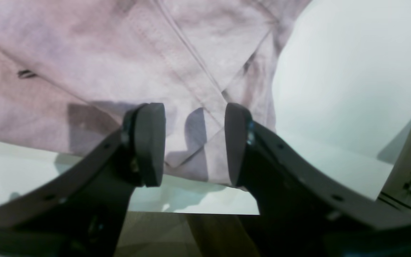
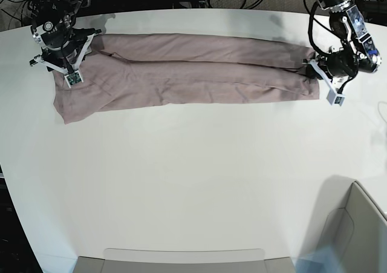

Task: Fold the T-shirt properly
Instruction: 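Grasp the end of the folded strip with the left gripper, then fold the strip end with the left gripper toward the right gripper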

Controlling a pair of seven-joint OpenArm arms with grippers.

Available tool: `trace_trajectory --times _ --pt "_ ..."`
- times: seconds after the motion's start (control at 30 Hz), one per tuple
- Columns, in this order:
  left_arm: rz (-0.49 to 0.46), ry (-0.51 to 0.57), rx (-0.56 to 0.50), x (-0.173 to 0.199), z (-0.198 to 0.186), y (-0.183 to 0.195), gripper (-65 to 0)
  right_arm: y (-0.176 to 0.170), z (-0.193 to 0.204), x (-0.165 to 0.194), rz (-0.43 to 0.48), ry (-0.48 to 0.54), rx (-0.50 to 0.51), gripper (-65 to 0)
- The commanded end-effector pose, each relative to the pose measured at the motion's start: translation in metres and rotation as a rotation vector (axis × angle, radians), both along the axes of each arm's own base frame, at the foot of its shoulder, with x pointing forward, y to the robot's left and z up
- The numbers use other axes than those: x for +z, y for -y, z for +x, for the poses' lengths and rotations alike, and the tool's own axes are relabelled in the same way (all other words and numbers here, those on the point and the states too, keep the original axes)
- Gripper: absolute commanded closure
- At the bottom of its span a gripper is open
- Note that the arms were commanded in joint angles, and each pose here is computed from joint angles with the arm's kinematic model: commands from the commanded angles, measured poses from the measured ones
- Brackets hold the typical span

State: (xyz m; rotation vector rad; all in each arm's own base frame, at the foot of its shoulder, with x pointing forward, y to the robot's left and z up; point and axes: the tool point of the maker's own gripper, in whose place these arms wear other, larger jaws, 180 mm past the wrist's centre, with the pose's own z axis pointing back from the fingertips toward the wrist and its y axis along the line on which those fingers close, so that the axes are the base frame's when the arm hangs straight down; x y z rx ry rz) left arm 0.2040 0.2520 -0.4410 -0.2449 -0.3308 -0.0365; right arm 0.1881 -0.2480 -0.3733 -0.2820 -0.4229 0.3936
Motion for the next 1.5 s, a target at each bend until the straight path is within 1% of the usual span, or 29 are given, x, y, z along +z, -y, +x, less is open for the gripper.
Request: trace_trajectory --times 0.0,0.03,0.13,0.2,0.3,0.37,0.5,0.6,0.67,0.77,0.87,0.93,1.07,1.13,1.2,1.37,1.47 --pt "-0.004 -0.064 -0.028 -0.009 -0.012 0.009 -4.1 0.002 0.005 0.007 -0.015 0.021 0.017 -27.2" --pt "-0.006 -0.067 -0.033 -0.01 -0.013 0.012 0.0 0.001 0.005 0.007 -0.014 0.021 0.017 -27.2" --pt "-0.017 -0.07 -0.083 -0.012 -0.011 0.026 0.0 0.002 0.004 0.007 -0.014 0.019 0.014 -27.2" --pt "-0.015 -0.067 -0.082 -0.012 -0.011 0.025 0.0 0.004 0.004 0.007 -0.016 0.02 0.012 -27.2" --pt "0.0 -0.061 -0.04 -0.008 -0.01 0.011 0.0 0.005 0.007 0.01 -0.019 0.032 0.01 -27.2" --pt "0.012 -0.049 0.008 -0.004 -0.011 -0.004 0.0 0.005 0.009 0.01 -0.019 0.035 0.008 -27.2" --pt "0.095 -0.027 0.043 0.012 -0.009 -0.047 0.0 0.005 0.009 0.01 -0.019 0.035 0.008 -27.2" --pt "0.152 0.023 0.042 0.031 0.01 -0.07 0.0 0.004 0.009 0.01 -0.016 0.035 0.007 -27.2" --pt "0.175 0.039 0.046 0.04 0.017 -0.08 0.0 0.003 0.009 0.01 -0.011 0.037 0.006 -27.2" --pt "0.197 0.058 0.093 0.051 0.014 -0.096 0.0 0.002 0.011 0.011 -0.007 0.044 0.007 -27.2" --pt "0.237 0.116 0.089 0.07 0.022 -0.099 0.0 0.0 0.015 0.012 -0.001 0.054 0.004 -27.2" --pt "0.259 0.164 0.073 0.083 0.03 -0.094 0.0 0.0 0.015 0.012 -0.001 0.055 0.003 -27.2" --pt "0.27 0.255 0.044 0.102 0.038 -0.066 0.0 -0.001 0.018 0.013 0.003 0.064 0.001 -27.2" --pt "0.268 0.264 0.03 0.102 0.029 -0.051 0.0 -0.001 0.018 0.013 0.003 0.064 0.001 -27.2" --pt "0.25 0.275 0.016 0.101 0.024 -0.033 0.0 -0.002 0.019 0.013 0.005 0.065 0.002 -27.2" --pt "0.212 0.302 -0.087 0.104 0.019 0.017 0.0 -0.003 0.019 0.013 0.006 0.065 0.005 -27.2" --pt "0.154 0.303 -0.105 0.098 0.015 0.044 0.0 -0.004 0.019 0.013 0.006 0.065 0.007 -27.2"
